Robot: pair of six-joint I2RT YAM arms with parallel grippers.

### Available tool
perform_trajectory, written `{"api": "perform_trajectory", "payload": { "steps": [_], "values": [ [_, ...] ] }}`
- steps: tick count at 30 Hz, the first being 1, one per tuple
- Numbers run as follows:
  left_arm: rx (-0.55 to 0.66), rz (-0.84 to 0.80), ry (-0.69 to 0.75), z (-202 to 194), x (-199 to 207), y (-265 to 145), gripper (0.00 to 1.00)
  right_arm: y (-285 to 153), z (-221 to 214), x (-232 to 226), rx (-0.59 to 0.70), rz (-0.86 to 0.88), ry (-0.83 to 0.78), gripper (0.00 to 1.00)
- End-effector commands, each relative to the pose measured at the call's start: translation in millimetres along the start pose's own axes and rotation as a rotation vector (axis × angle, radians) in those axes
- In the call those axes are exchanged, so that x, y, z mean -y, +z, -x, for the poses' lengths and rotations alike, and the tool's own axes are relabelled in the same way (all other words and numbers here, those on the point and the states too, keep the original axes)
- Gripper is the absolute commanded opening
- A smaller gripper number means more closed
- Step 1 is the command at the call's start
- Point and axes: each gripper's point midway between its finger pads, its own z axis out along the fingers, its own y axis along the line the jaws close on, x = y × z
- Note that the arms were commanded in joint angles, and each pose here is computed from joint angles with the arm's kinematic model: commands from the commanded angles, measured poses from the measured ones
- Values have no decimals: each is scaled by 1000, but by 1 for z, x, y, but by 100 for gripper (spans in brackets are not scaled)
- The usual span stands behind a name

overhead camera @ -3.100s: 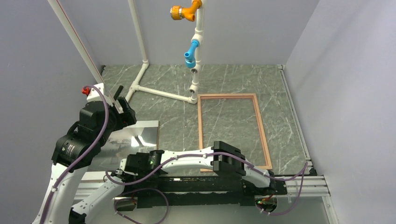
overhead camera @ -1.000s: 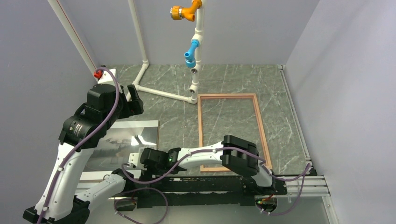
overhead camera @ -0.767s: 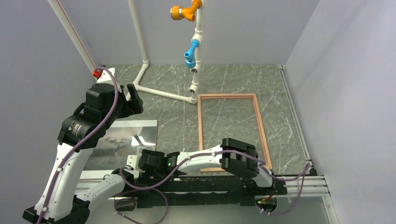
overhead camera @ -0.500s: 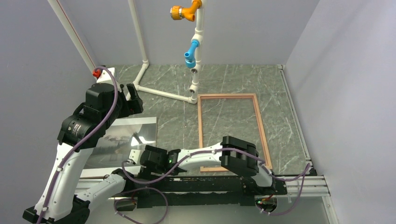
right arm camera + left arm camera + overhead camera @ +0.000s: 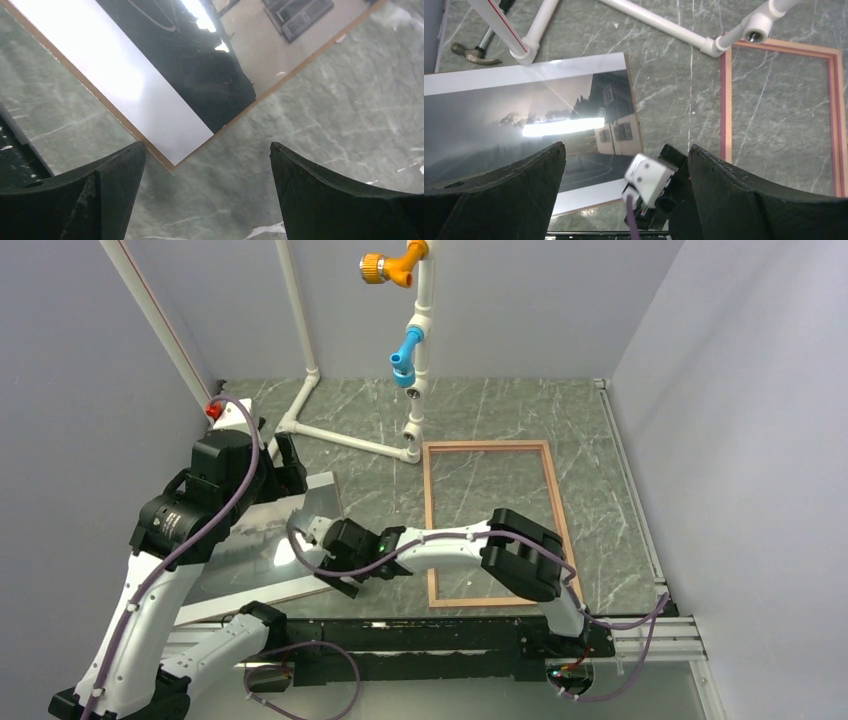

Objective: Put the photo into the frame
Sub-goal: Adjust the photo frame item at the center of the board.

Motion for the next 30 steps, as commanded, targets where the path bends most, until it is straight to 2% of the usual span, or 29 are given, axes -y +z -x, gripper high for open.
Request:
{"api": "perform_trajectory", "payload": {
  "steps": [1, 8, 14, 26, 30],
  "values": [
    [-19, -7, -1, -11, -1, 3, 96, -7, 20, 73, 76, -199, 156, 94],
    [-113, 13, 10, -49, -8, 21, 96, -15, 15, 98, 55, -219, 286, 94],
    [-206, 32, 9, -84, -12, 39, 96, -24, 9, 120, 50, -183, 459, 94],
    [-351, 114, -13, -132, -26, 66, 99, -42, 27, 117, 128, -50, 557, 94],
    [-401, 131, -58, -152, -34, 79, 100, -41, 35, 113, 151, 54, 594, 94]
  ]
}}
